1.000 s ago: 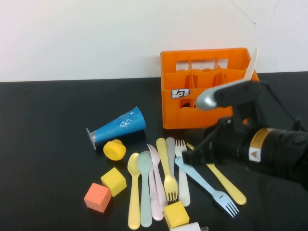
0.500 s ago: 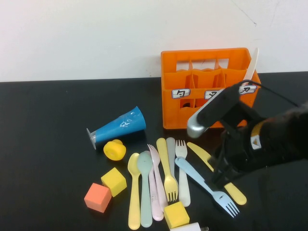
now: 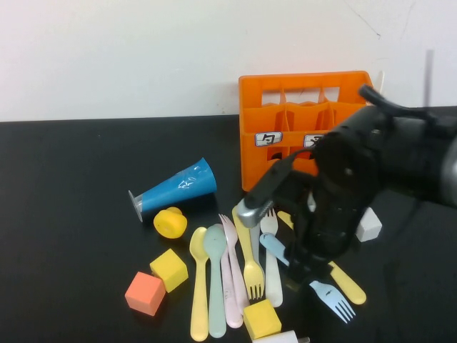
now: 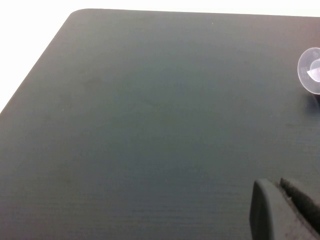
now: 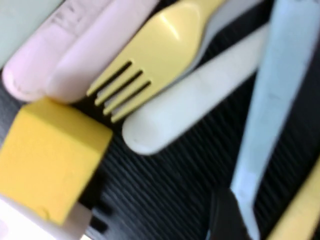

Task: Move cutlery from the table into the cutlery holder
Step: Pick up the fork

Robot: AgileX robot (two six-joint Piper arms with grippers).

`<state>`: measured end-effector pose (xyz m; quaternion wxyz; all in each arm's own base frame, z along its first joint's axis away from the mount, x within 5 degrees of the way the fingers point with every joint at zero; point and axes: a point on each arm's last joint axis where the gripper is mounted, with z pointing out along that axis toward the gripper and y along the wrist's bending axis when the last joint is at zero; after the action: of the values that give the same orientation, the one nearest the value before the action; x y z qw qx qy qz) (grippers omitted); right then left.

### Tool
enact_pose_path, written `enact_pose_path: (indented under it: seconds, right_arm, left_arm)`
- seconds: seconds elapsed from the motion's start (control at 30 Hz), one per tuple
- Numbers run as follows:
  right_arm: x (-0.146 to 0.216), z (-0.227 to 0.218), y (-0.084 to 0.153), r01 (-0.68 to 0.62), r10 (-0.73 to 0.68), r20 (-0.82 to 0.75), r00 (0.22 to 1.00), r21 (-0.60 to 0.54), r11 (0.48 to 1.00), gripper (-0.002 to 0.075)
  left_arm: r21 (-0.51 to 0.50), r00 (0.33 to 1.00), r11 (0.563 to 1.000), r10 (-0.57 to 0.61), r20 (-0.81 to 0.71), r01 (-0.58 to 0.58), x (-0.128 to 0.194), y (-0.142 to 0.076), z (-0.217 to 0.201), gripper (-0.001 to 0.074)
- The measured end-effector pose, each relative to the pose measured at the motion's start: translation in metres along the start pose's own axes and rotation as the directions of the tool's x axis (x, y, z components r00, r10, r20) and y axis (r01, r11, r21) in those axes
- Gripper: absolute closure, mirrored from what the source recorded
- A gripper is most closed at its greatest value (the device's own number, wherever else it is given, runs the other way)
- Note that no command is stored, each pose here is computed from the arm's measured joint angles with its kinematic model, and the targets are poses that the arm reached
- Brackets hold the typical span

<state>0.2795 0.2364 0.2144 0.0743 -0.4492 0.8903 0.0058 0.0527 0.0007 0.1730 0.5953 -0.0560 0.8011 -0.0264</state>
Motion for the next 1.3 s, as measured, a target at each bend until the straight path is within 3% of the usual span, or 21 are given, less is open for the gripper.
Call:
enact_pose_path:
  seconds: [0.23, 0.53, 0.87, 1.03, 1.3]
  right_arm:
    - [-0.016, 0.018, 0.002, 0.023, -0.027, -0.047, 0.999, -0.066, 0.998, 0.0358]
    - [-0.021, 0.034, -0.001, 0.014, -0.016, -0.04, 0.999, -0.068, 0.998, 0.0363]
    - [-0.022, 0.04, -0.013, -0.027, 0.02, -0.094, 0.995, -0.077, 0.997, 0.0449]
    - [-0.023, 0.04, -0.013, -0.029, 0.021, -0.096, 0.995, -0.077, 0.997, 0.0587]
    - [-0.019, 0.038, -0.012, -0.06, 0.053, -0.091, 0.994, -0.079, 0.995, 0.0583]
  left_arm:
    - [0.0, 1.0, 1.0, 0.0, 0.0, 0.0, 0.0, 0.0, 0.0, 0.0736]
    - [0.0, 1.0, 1.0, -0.003, 0.0, 0.003, 0.0, 0.0, 0.0, 0.0736]
    - [0.0, 1.0, 1.0, -0.002, 0.0, 0.002, 0.0, 0.0, 0.0, 0.0736]
    - [0.0, 1.0, 1.0, -0.002, 0.0, 0.002, 0.0, 0.0, 0.0, 0.0736]
    - [0.0, 1.0, 1.0, -0.002, 0.0, 0.002, 0.0, 0.0, 0.0, 0.0736]
